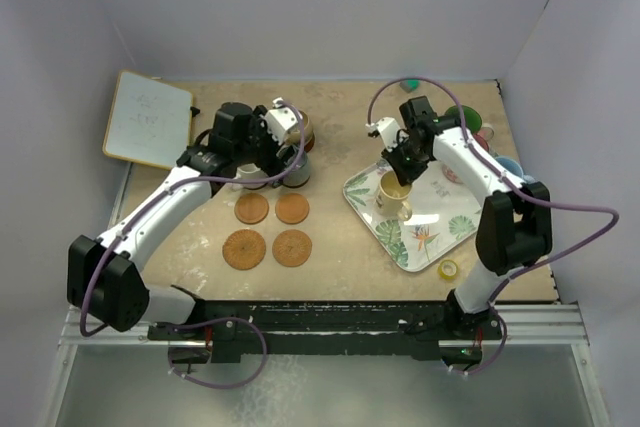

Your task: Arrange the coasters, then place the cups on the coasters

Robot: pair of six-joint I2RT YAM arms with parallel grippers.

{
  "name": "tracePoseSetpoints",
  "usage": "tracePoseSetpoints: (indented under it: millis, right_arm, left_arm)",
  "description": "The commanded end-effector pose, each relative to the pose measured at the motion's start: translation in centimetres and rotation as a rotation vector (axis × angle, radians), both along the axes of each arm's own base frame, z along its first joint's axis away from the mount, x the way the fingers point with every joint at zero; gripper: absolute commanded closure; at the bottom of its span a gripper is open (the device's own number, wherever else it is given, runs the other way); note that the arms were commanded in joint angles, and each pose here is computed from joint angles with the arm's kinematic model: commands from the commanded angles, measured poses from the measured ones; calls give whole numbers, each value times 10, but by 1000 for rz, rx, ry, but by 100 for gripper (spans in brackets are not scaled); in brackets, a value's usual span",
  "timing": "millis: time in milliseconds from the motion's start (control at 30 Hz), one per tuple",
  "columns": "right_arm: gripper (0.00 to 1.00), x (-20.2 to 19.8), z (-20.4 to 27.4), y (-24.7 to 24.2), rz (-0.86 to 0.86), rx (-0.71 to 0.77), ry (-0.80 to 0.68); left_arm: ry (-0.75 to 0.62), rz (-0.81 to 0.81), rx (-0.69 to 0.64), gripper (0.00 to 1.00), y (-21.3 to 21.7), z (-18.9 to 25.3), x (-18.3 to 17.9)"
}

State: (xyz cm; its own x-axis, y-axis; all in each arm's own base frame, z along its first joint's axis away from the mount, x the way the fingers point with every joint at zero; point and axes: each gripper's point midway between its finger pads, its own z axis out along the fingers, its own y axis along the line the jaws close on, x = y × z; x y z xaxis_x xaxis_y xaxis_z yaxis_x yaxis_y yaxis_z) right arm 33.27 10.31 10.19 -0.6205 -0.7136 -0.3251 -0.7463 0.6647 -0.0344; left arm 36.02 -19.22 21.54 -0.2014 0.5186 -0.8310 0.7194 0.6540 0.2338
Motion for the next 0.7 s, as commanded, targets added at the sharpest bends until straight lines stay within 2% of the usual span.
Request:
tracePoseSetpoints:
  millis: [0, 267, 400, 667]
  right_arm:
    - [100, 22, 38, 6, -243, 82, -164]
    - [100, 36, 52, 4, -448, 147, -259]
    - [100, 27, 35, 2, -496, 126, -199]
    - [100, 22, 14, -3, -529, 82, -144]
  left_arm:
    - [31, -11, -149, 20, -41, 21, -1]
    - [144, 32, -206, 21, -96, 9, 0]
    - [222, 76, -257, 21, -116, 1, 10]
    - [269, 106, -279, 22, -146, -9, 17]
